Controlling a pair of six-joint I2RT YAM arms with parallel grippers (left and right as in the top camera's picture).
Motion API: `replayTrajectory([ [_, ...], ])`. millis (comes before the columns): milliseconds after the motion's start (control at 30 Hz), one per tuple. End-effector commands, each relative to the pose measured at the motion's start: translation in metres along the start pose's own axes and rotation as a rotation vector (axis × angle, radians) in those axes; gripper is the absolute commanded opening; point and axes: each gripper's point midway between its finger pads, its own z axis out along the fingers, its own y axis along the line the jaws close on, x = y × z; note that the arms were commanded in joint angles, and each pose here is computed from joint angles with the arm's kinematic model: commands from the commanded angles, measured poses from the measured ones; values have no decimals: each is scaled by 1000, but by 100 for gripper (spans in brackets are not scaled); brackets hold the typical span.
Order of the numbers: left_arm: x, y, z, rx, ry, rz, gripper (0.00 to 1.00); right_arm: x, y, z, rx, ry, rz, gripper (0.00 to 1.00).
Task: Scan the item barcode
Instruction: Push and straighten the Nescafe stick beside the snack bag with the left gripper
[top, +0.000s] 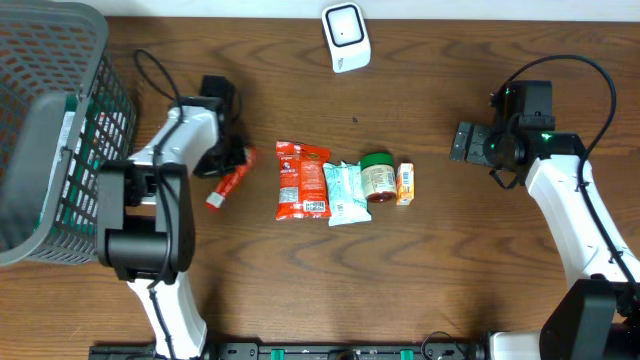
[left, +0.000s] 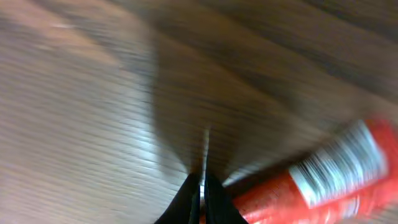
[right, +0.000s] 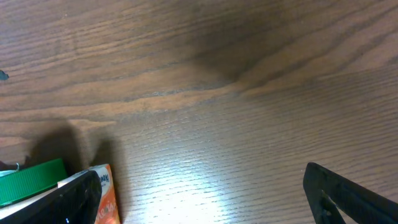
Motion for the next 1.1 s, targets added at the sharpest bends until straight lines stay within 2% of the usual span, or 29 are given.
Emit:
replayTrajectory([
  [0, 18, -19, 7, 25, 42, 49, 7, -7, -1, -7, 4, -28, -4, 99],
  [133, 18, -19, 6, 12, 38, 19, 8, -7, -1, -7, 4, -28, -4, 99],
  [367, 3, 19, 5, -174, -35, 4, 9, -7, -1, -7, 4, -28, -4, 99],
  [600, 25, 36, 3, -214, 56, -126, 10, -7, -1, -7, 4, -28, -4, 99],
  [800, 59, 19, 0, -110, 221, -131, 11, -7, -1, -7, 4, -28, -4, 99],
  [1067, 53, 16, 2, -94, 197, -118, 11, -7, -1, -7, 4, -28, -4, 99],
])
